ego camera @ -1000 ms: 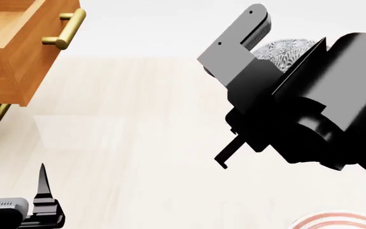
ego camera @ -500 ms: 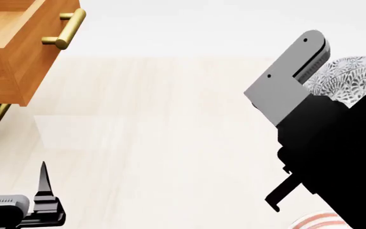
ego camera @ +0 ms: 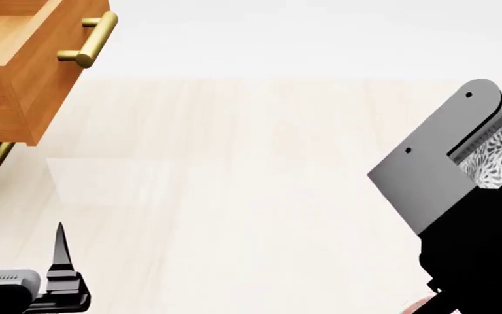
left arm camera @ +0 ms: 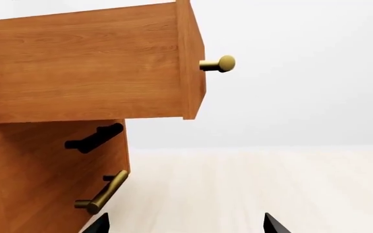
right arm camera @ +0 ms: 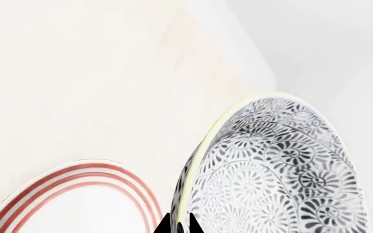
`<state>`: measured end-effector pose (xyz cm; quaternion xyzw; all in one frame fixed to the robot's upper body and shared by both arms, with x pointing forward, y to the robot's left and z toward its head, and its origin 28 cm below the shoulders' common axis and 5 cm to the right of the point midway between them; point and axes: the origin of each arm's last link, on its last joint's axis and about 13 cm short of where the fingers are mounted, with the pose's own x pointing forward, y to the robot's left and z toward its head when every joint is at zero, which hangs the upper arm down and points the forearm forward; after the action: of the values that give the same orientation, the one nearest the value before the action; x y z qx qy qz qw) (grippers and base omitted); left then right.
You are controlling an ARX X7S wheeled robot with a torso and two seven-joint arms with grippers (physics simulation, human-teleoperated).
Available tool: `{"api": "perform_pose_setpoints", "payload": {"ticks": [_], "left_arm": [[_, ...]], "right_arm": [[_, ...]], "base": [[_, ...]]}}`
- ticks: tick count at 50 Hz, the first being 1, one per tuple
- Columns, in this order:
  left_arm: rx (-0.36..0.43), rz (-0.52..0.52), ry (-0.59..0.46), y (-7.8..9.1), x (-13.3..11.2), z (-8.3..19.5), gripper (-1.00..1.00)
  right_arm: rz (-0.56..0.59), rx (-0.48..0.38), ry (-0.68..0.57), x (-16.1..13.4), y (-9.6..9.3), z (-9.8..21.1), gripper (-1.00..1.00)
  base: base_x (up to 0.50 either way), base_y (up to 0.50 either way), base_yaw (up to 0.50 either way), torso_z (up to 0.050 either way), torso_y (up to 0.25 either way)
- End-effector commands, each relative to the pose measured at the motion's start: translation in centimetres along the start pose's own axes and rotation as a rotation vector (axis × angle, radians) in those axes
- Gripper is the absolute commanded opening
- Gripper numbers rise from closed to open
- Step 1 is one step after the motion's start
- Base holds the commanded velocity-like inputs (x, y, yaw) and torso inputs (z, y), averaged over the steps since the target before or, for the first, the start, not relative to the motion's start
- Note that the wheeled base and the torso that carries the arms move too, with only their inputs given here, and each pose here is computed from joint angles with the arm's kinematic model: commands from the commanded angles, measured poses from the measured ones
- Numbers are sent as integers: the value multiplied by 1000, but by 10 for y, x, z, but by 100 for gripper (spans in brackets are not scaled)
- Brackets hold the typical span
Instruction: Put the bowl on the plate.
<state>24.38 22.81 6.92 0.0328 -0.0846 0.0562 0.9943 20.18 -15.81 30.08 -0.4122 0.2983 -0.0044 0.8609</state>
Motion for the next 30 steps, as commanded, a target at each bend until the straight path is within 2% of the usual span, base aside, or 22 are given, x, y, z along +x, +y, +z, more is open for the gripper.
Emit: {"api": "perform_pose_setpoints", "payload": {"ticks": [1,20,30], "left_arm": [[0,1,-5,0,-1,2,100],[-2,-3,-3,0,-1,1,100],[-1,-2,-2,0,-2,1,100]], "right_arm": [[-45,-4,19,-12,2,-9,-100],[-56,-20,40,-16,8,-22,-100],[-24,-12,34,-14,22,-34,-100]], "base": [[0,0,0,0,0],[0,0,0,0,0],[0,0,0,0,1]]}}
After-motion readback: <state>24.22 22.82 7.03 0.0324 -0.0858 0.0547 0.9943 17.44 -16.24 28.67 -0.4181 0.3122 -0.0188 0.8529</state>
